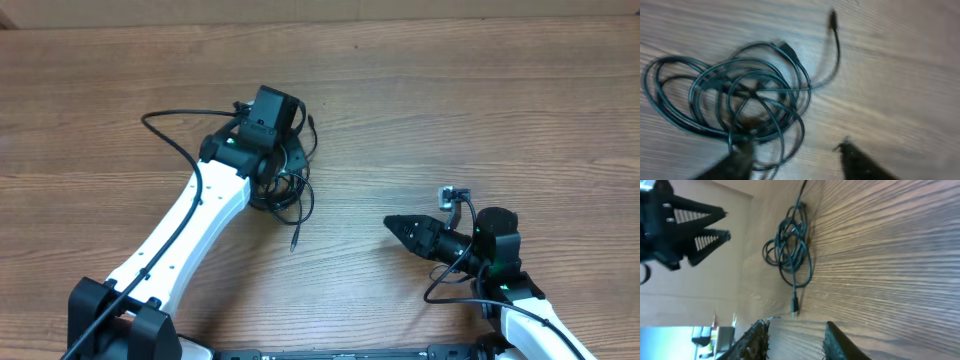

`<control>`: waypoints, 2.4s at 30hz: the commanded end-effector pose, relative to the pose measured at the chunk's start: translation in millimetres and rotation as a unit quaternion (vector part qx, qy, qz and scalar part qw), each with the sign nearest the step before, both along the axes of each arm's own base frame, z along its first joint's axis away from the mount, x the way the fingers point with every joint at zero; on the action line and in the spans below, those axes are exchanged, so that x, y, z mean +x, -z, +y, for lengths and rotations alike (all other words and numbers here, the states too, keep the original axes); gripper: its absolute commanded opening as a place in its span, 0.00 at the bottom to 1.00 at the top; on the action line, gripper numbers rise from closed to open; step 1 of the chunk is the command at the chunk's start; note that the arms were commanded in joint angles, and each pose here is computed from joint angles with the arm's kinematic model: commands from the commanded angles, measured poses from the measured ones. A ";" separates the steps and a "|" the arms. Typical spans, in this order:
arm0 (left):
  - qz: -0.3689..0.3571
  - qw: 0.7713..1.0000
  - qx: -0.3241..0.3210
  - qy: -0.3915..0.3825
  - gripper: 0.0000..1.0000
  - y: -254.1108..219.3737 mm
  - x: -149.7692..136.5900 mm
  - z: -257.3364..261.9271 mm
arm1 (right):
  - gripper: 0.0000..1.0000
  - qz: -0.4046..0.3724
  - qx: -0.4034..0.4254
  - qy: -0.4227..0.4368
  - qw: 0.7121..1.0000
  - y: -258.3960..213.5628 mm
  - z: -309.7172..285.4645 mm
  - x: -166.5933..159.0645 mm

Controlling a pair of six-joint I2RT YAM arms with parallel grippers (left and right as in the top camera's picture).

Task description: Untangle cables

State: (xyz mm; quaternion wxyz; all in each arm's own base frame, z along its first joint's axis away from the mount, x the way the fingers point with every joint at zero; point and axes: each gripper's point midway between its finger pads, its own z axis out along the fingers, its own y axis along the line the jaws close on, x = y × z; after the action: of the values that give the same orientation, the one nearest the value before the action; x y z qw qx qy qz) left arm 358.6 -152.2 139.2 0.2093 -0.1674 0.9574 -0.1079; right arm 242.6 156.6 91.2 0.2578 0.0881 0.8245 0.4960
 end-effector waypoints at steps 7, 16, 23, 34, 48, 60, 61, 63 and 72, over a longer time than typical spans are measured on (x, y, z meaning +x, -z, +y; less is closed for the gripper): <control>0.011 0.999 0.033 0.016 0.97 8.7 -0.7 3.2 | 0.55 -0.003 -0.012 0.018 1.000 1.6 -4.5 5.2; 0.111 0.991 -0.016 -0.073 0.63 67.4 -7.8 -12.7 | 0.67 -0.001 -0.012 0.018 1.000 2.2 -4.5 4.9; 0.161 0.983 0.005 -0.088 0.64 115.1 -11.2 -11.7 | 0.69 0.010 -0.014 0.019 1.000 6.4 -5.0 2.4; 0.113 0.986 -0.095 0.073 0.04 97.7 11.5 -67.1 | 0.70 0.010 -0.013 0.017 1.000 6.1 -4.5 2.0; -0.045 0.931 -0.225 0.284 0.04 -92.1 -39.4 -100.4 | 0.57 0.088 0.030 0.056 0.994 9.9 -5.6 0.8; -0.151 0.911 -0.304 0.233 0.04 -196.6 -66.7 -99.1 | 0.72 0.019 0.167 0.050 0.985 -67.8 8.3 21.1; -0.152 0.914 -0.300 0.228 0.04 -195.2 -65.5 -98.5 | 0.72 0.019 0.167 0.039 0.985 -68.2 11.7 18.0; -0.156 0.920 -0.290 0.213 0.04 -192.5 -60.2 -95.2 | 0.77 0.026 0.166 0.022 0.986 -66.5 19.6 11.7; -0.104 0.943 -0.306 0.074 0.04 -177.7 -49.2 -77.8 | 0.90 -0.054 0.166 -0.012 0.985 -91.5 38.7 5.7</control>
State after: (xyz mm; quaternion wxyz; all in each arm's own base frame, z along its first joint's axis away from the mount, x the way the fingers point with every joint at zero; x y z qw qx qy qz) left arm 306.1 -234.3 309.0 0.2549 -0.0558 0.8720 -0.4141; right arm 251.9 185.6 171.7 0.2646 0.1160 0.7249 0.6253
